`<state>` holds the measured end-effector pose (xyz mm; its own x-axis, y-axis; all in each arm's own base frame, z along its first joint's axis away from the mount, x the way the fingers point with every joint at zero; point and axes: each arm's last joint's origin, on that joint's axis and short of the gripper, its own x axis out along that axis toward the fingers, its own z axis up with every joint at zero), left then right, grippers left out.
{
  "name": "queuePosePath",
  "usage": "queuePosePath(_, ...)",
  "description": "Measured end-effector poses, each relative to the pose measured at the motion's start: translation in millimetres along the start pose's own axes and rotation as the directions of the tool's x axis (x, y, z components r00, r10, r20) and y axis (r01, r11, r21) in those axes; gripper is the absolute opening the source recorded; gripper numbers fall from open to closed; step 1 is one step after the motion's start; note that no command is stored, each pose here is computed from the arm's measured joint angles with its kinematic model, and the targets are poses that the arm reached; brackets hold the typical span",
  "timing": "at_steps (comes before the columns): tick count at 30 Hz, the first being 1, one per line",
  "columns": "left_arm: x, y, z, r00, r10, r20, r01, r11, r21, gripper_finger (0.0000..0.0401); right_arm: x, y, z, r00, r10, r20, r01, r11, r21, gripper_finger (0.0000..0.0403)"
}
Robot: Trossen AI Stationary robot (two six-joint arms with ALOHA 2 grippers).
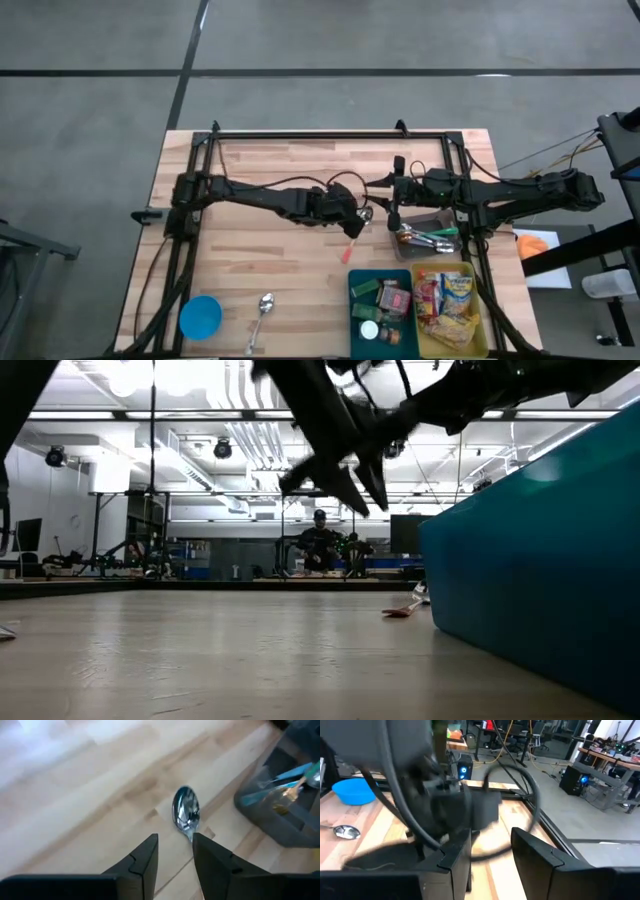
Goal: Pick & Place Food Item
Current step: Put the orange spoon into the black bin
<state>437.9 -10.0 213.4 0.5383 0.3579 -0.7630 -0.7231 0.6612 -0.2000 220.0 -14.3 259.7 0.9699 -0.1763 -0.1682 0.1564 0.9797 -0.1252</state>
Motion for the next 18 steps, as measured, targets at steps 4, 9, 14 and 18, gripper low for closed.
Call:
queuePosePath(4,-29,2,-3,0.996,0.040,0.078,-0.044,0.998,0.050,0.0122,0,0,0,1.000,0.000,0.001,0.000,1.000,0.000,0.0139)
queuePosePath(9,-65,24,-11,0.980,0.055,0.191,-0.059,0.998,0.016,0.0122,0,0,-1,1.000,-0.004,-0.007,0.004,1.000,-0.001,0.0139)
queuePosePath(14,-95,59,-28,0.950,-0.008,0.313,-0.003,0.999,0.033,0.0122,0,0,-1,1.000,-0.004,-0.007,0.004,1.000,-0.001,0.0139)
queuePosePath(18,-113,94,-47,0.916,-0.085,0.392,0.062,0.995,0.072,0.0122,0,0,-1,1.000,-0.002,-0.007,0.002,1.000,-0.001,0.0139)
